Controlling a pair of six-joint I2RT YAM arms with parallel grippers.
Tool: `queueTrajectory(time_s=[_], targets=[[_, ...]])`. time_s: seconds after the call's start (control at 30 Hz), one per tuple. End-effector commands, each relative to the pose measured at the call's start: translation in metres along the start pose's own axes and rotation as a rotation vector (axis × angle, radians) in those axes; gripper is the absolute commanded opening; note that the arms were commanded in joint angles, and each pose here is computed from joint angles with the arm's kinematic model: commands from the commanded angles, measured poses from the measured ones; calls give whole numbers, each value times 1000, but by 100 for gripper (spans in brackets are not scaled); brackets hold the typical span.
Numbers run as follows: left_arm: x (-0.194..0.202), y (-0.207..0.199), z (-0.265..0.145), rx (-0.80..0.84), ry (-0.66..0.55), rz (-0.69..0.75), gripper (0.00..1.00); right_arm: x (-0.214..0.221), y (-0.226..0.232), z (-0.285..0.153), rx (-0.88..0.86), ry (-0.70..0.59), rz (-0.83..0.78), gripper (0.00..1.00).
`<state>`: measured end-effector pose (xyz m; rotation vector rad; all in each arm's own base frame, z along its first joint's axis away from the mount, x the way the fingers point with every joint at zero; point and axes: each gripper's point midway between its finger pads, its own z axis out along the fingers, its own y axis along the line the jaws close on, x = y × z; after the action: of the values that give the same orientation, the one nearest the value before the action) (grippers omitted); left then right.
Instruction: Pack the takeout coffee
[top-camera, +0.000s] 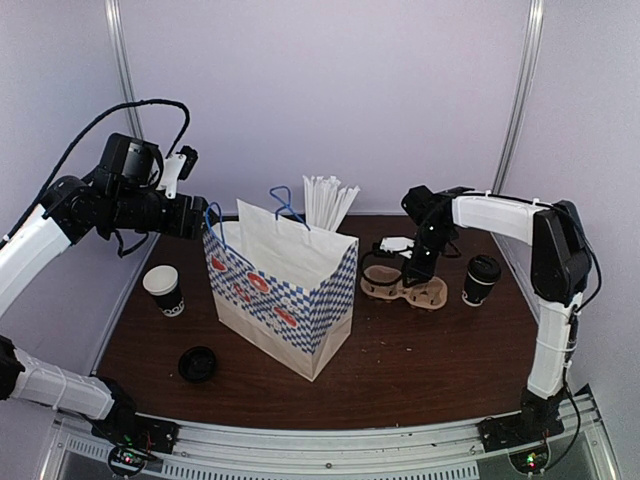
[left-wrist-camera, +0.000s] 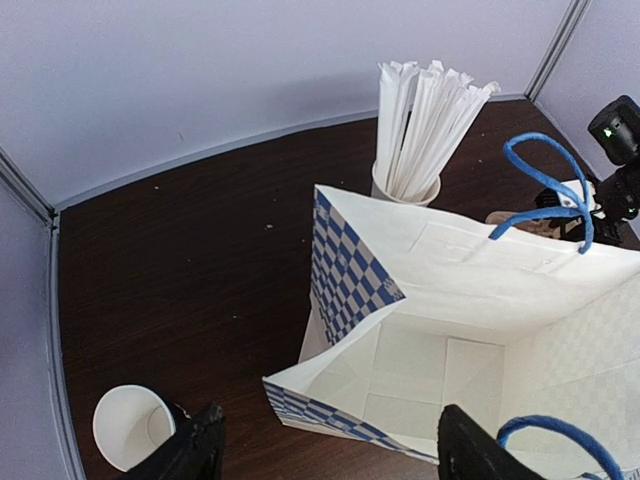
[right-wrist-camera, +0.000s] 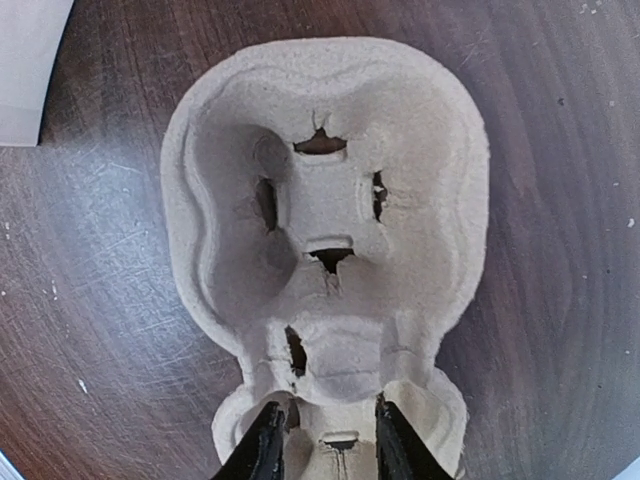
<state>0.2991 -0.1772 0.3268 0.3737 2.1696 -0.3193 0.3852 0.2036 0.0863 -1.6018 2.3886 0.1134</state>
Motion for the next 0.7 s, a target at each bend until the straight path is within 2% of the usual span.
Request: queueTrajectory(time_s=[0.0, 0.5, 0.67], targets=[[-11, -1, 0, 12, -43, -18, 74, 1, 5, 10, -51, 29, 14, 33], [-9, 0, 2, 4, -35, -16, 74, -3, -1, 24, -57, 34, 23, 33], [-8, 0, 3, 7, -32, -16, 74, -3, -8, 22, -19, 29, 30, 37]])
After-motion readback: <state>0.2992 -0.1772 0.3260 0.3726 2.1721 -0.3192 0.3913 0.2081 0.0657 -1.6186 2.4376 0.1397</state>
